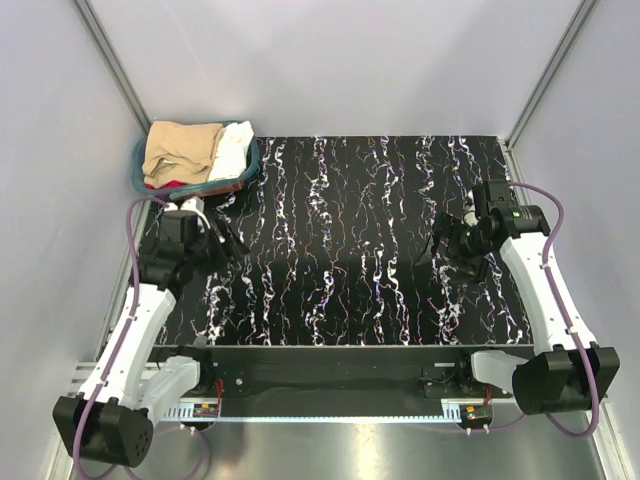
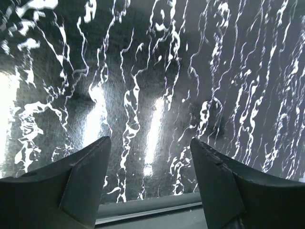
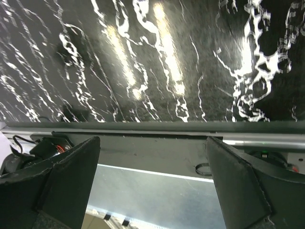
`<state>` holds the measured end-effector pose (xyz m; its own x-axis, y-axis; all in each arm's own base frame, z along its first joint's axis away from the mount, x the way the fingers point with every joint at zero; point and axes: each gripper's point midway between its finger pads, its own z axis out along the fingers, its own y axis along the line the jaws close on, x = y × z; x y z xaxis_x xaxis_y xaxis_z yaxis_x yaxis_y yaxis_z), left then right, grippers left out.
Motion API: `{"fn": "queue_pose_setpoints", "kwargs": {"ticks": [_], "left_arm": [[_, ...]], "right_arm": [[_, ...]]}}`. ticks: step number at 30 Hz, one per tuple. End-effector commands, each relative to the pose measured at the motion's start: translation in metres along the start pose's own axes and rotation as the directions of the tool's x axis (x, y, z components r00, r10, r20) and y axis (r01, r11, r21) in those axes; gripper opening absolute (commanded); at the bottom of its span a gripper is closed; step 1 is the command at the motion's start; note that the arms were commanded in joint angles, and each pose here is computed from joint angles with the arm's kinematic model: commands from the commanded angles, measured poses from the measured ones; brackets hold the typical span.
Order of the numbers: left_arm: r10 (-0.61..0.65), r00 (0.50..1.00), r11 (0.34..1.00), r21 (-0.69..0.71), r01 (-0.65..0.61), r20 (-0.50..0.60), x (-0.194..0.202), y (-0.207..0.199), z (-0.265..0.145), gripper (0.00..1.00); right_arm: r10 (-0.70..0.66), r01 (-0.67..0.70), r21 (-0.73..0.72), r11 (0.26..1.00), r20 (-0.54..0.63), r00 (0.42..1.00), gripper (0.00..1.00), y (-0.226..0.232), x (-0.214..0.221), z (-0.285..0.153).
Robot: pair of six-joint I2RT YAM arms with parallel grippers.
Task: Fold and stack the t-shirts
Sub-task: Grab the tshirt from the pile
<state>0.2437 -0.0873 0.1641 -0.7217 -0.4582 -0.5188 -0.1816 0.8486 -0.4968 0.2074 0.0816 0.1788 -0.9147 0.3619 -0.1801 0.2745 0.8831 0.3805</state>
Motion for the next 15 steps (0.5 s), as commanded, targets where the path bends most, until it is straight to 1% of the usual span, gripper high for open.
{"fn": "queue_pose_setpoints", "kwargs": {"ticks": [1,2,3,4,5,6,7,8,10,11,12,13,14,15], "left_arm": [[0.027,0.988,0.999,0.037,-0.033,0.152,-0.062,-0.03,-0.016,0.72],[0.012,0.988,1.0,0.017,-0.015,0.156,-0.076,-0.026,-0.009,0.71],[0.014,0.982,0.998,0.05,-0.024,0.186,-0.096,-0.037,-0.013,0.7],[0.003,0.978,0.999,0.05,-0.014,0.206,-0.111,-0.038,-0.012,0.69],[-0.025,0.982,0.999,0.035,0.019,0.187,-0.122,-0.03,0.0,0.68],[-0.041,0.974,0.999,0.045,0.031,0.224,-0.144,-0.032,-0.003,0.66],[-0.058,0.969,0.998,0.049,0.047,0.241,-0.158,-0.029,0.0,0.63],[-0.101,0.967,0.995,0.017,0.1,0.236,-0.172,-0.009,0.014,0.62],[-0.149,0.946,0.989,0.033,0.146,0.287,-0.203,0.002,0.017,0.62],[-0.204,0.933,0.978,0.01,0.21,0.297,-0.218,0.03,0.027,0.61],[-0.247,0.92,0.969,0.049,0.244,0.303,-0.231,0.034,0.029,0.61],[-0.257,0.904,0.966,0.079,0.245,0.342,-0.249,0.04,0.031,0.61],[-0.29,0.881,0.957,0.101,0.272,0.373,-0.27,0.058,0.038,0.59],[-0.31,0.88,0.951,0.097,0.295,0.36,-0.271,0.067,0.045,0.56]], "right_arm": [[-0.044,0.049,-0.058,0.997,0.08,0.996,1.0,0.019,-0.018,-0.017],[-0.023,0.028,-0.063,0.998,0.082,0.996,1.0,0.021,-0.02,-0.018],[-0.012,0.018,-0.074,0.997,0.076,0.997,1.0,0.024,-0.019,-0.019],[-0.01,0.017,-0.119,0.993,0.06,0.998,1.0,0.032,-0.015,-0.022],[-0.002,0.015,-0.155,0.988,0.085,0.996,1.0,0.038,-0.015,-0.027],[-0.001,0.017,-0.174,0.985,0.091,0.996,1.0,0.04,-0.013,-0.029],[0.006,0.011,-0.202,0.979,0.08,0.997,1.0,0.044,-0.009,-0.029],[0.004,0.016,-0.222,0.975,0.089,0.996,1.0,0.046,-0.008,-0.031],[-0.003,0.022,-0.243,0.97,0.076,0.997,1.0,0.048,-0.002,-0.031],[-0.007,0.023,-0.252,0.967,0.066,0.998,1.0,0.049,0.0,-0.031],[-0.009,0.023,-0.262,0.965,0.056,0.998,1.0,0.05,0.002,-0.03],[-0.008,0.018,-0.274,0.962,0.039,0.999,1.0,0.051,0.005,-0.029],[-0.006,0.015,-0.278,0.961,0.033,0.999,1.0,0.051,0.007,-0.028],[-0.006,0.015,-0.28,0.96,0.034,0.999,1.0,0.052,0.006,-0.028]]}}
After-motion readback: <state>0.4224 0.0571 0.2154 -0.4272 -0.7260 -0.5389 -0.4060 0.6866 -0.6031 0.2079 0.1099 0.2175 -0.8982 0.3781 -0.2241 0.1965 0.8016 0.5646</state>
